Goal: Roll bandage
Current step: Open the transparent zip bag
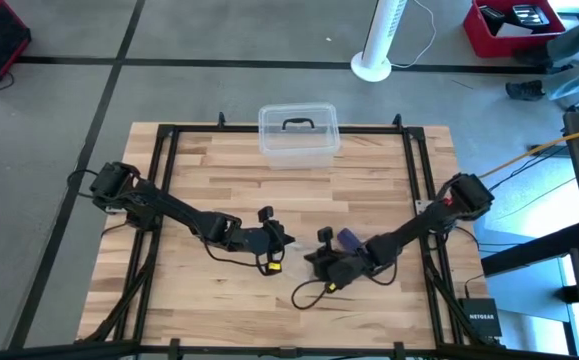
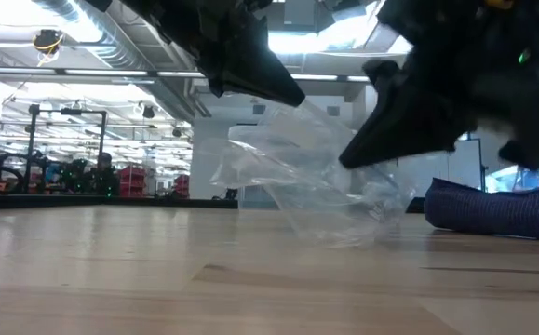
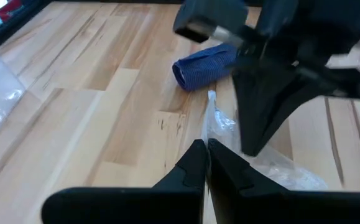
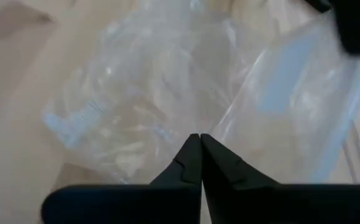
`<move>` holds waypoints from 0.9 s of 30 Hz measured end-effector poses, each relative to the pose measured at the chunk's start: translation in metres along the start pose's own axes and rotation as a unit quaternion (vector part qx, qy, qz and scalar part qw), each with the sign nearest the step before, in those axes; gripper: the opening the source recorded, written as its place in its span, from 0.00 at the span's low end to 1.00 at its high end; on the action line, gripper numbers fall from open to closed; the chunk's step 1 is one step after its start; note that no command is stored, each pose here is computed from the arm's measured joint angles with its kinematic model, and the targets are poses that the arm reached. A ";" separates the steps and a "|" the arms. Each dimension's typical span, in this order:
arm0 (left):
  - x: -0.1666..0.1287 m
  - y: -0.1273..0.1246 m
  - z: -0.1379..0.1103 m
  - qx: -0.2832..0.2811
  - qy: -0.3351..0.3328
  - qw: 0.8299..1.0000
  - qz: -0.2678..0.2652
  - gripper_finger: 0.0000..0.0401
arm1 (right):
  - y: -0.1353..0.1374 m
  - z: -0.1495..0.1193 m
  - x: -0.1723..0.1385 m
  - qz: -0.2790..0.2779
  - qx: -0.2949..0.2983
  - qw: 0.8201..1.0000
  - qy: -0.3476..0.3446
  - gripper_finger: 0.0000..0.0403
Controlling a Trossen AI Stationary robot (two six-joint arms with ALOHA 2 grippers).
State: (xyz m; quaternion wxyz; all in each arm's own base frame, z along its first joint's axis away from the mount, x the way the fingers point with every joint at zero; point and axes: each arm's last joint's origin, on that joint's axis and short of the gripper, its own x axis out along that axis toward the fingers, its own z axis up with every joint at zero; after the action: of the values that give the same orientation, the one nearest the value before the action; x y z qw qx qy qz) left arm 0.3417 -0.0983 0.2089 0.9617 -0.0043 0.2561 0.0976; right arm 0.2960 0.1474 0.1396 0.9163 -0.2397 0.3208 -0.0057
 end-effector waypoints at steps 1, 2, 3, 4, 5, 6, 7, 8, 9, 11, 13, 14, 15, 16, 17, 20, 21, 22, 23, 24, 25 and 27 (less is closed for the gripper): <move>0.000 0.000 0.000 0.001 -0.001 1.000 0.000 0.00 | 0.000 0.002 -0.004 0.002 0.003 1.000 -0.004 0.01; 0.000 0.000 0.000 0.003 -0.001 1.000 0.000 0.00 | -0.001 0.004 -0.009 0.004 0.006 1.000 -0.006 0.01; 0.000 0.000 0.000 0.005 -0.002 1.000 0.001 0.00 | -0.002 0.006 -0.014 0.005 0.011 1.000 -0.006 0.01; 0.000 0.000 0.001 0.008 -0.004 1.000 0.005 0.00 | -0.004 0.007 -0.019 0.008 0.018 1.000 -0.006 0.01; 0.000 0.000 0.001 0.015 -0.006 1.000 0.011 0.00 | -0.006 0.008 -0.024 0.009 0.027 1.000 -0.004 0.02; -0.001 -0.001 0.001 0.020 -0.009 1.000 0.020 0.00 | -0.008 0.009 -0.030 0.013 0.039 0.999 -0.002 0.03; -0.002 -0.001 0.001 0.030 -0.013 0.999 0.033 0.00 | -0.012 0.010 -0.035 0.017 0.051 0.999 0.001 0.05; -0.003 -0.002 0.001 0.043 -0.017 0.998 0.050 0.00 | -0.015 0.011 -0.041 0.022 0.065 0.998 0.004 0.06; -0.004 -0.003 0.002 0.057 -0.022 0.996 0.069 0.00 | -0.019 0.011 -0.046 0.024 0.081 0.996 0.008 0.08; -0.008 -0.007 0.008 0.085 -0.042 0.989 0.113 0.00 | -0.025 0.011 -0.055 0.019 0.110 0.994 0.018 0.11; -0.013 -0.011 0.017 0.114 -0.063 0.978 0.164 0.00 | -0.033 0.011 -0.064 -0.001 0.143 0.989 0.020 0.14; -0.016 -0.014 0.022 0.130 -0.073 0.969 0.195 0.00 | -0.036 0.012 -0.068 -0.020 0.159 0.987 0.019 0.17; -0.020 -0.017 0.027 0.146 -0.081 0.960 0.225 0.00 | -0.039 0.011 -0.072 -0.038 0.173 0.984 0.018 0.19; -0.024 -0.020 0.031 0.163 -0.087 0.949 0.255 0.00 | -0.042 0.011 -0.074 -0.056 0.188 0.980 0.016 0.22; -0.028 -0.022 0.034 0.179 -0.090 0.938 0.282 0.00 | -0.044 0.010 -0.076 -0.072 0.199 0.977 0.017 0.26; -0.036 -0.030 0.039 0.230 -0.089 0.917 0.313 0.00 | -0.047 0.009 -0.078 -0.101 0.224 0.969 0.013 0.37; -0.037 -0.032 0.038 0.243 -0.088 0.915 0.309 0.00 | -0.046 0.010 -0.077 -0.104 0.232 0.967 0.010 0.41; -0.038 -0.034 0.038 0.249 -0.088 0.917 0.300 0.00 | -0.045 0.011 -0.075 -0.104 0.241 0.965 0.005 0.44; -0.036 -0.037 0.035 0.251 -0.089 0.920 0.287 0.00 | -0.044 0.011 -0.072 -0.104 0.244 0.964 0.002 0.48; -0.034 -0.039 0.032 0.248 -0.090 0.925 0.273 0.00 | -0.042 0.011 -0.068 -0.104 0.245 0.964 0.001 0.51; -0.030 -0.042 0.028 0.242 -0.089 0.930 0.261 0.00 | -0.039 0.011 -0.065 -0.104 0.248 0.963 -0.002 0.54; -0.020 -0.046 0.017 0.231 -0.083 0.939 0.241 0.00 | -0.032 0.007 -0.055 -0.102 0.251 0.963 -0.007 0.58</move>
State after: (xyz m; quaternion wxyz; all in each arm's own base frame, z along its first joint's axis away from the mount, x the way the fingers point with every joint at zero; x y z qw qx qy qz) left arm 0.3422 -0.1463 0.2316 0.9017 0.2877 0.1841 0.2649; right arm 0.2609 0.1312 0.1912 0.9437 -0.0336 0.2769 -0.1779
